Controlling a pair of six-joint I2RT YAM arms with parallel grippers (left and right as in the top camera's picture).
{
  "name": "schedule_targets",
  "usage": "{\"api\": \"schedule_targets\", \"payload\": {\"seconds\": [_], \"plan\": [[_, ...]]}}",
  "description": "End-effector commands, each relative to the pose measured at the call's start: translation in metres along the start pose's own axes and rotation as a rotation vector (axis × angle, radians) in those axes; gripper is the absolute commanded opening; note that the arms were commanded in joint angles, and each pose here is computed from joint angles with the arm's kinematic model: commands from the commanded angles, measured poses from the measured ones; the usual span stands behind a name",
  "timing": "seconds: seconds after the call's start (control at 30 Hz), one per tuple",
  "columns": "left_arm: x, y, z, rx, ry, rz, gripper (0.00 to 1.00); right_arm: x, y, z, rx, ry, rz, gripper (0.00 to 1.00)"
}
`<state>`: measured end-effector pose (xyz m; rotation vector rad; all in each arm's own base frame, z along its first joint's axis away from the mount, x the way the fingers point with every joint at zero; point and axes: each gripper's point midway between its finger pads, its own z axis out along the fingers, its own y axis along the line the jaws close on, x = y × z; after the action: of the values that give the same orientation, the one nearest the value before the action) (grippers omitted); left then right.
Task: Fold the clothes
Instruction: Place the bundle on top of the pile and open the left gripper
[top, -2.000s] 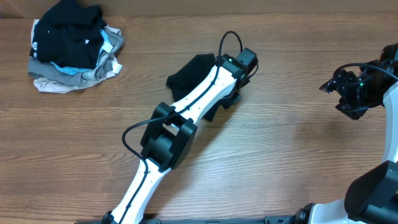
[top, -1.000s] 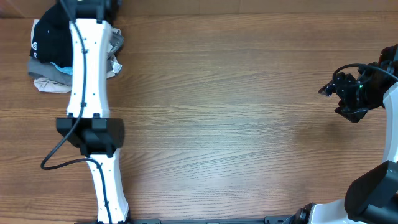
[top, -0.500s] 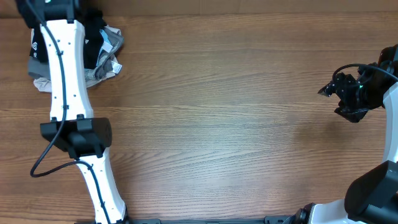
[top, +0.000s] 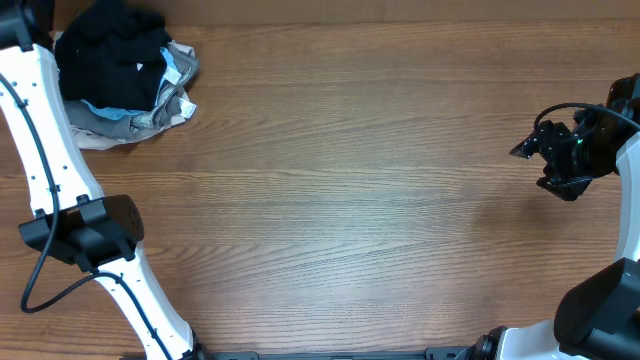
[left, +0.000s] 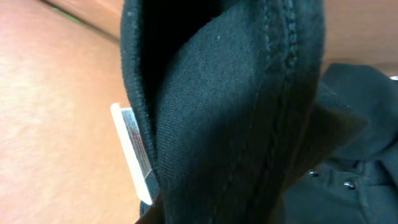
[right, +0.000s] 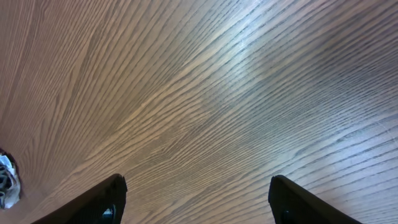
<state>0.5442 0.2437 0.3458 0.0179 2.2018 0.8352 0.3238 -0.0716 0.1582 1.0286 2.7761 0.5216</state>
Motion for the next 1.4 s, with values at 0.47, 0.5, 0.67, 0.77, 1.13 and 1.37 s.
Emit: {"api": "schedule_targets", "payload": {"seconds": [0.47, 0.5, 0.67, 0.77, 1.13, 1.37], "plan": [[0.031, -0.112, 0.056, 0.286, 0.085, 0.073, 0.05, -0.001, 0.007, -0.013, -0.012, -0.040, -0.024, 0.77], [0.034, -0.124, 0.058, 0.323, 0.092, 0.080, 0.05, -0.001, 0.007, -0.013, -0.012, -0.040, -0.024, 0.77], [0.037, -0.182, 0.056, 0.483, 0.100, 0.084, 0.13, -0.001, 0.007, -0.013, -0.012, -0.040, -0.025, 0.77], [0.039, -0.208, 0.050, 0.521, 0.127, 0.087, 0.36, -0.001, 0.007, -0.013, -0.012, -0.039, -0.025, 0.77], [0.014, -0.272, 0.016, 0.666, 0.062, 0.127, 1.00, -0.003, 0.008, -0.013, -0.015, -0.046, -0.028, 0.77], [-0.031, -0.222, -0.029, 0.612, -0.019, -0.043, 1.00, -0.005, 0.008, -0.013, -0.017, -0.054, -0.030, 0.78]]}}
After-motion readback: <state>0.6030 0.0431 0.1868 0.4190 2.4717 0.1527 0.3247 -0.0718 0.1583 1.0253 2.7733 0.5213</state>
